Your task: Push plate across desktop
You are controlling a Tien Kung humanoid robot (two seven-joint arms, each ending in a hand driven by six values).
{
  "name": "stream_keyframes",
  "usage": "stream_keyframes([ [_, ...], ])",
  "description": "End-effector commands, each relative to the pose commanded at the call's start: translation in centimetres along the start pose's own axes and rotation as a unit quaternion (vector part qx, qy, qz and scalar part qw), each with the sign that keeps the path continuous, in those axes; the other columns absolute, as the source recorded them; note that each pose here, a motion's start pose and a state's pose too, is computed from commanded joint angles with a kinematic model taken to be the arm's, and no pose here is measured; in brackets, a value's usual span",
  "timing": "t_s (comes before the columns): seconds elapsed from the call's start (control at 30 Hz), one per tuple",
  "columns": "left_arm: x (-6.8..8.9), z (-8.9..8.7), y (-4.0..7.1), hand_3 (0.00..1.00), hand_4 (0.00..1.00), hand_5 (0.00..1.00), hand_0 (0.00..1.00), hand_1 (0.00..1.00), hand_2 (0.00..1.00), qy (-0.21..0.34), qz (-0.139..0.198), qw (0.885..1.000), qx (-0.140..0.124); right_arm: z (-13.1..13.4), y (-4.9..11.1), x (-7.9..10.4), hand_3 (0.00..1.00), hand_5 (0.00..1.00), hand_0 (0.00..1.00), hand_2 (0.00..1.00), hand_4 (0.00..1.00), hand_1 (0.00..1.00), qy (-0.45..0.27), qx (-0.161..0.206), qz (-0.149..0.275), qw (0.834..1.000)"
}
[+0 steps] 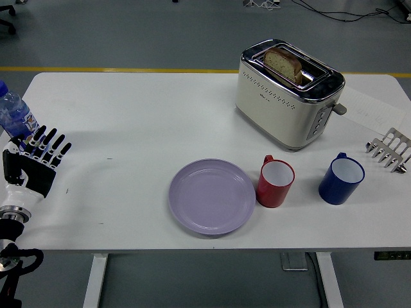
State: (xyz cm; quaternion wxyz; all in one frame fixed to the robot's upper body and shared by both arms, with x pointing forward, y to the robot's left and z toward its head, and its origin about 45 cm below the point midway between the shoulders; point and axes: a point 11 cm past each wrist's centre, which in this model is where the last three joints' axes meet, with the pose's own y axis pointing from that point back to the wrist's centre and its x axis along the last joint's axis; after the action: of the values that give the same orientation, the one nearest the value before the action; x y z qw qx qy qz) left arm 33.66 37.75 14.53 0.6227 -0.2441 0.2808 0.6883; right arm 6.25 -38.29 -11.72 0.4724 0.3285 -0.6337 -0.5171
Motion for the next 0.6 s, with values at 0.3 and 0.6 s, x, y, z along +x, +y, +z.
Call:
stream_keyframes([
  [0.3, 0.03, -0.16, -0.01, 0.660, 0.496, 0.998, 0.579, 0.679, 0.695, -0.001, 0.001, 1.000, 0.003, -0.32, 0.08, -0.20, 0.544, 0.327, 0.515, 0.580, 0.180, 0.478, -0.004, 0.004, -0.002, 1.000],
  [0.6, 0.33, 0.04, 0.06, 0.663, 0.495, 0.998, 0.580, 0.680, 0.695, 0.000, 0.007, 1.000, -0.001, -0.65, 0.16, -0.34, 0.544, 0.327, 0.516, 0.580, 0.179, 0.478, -0.004, 0.007, -0.004, 1.000],
])
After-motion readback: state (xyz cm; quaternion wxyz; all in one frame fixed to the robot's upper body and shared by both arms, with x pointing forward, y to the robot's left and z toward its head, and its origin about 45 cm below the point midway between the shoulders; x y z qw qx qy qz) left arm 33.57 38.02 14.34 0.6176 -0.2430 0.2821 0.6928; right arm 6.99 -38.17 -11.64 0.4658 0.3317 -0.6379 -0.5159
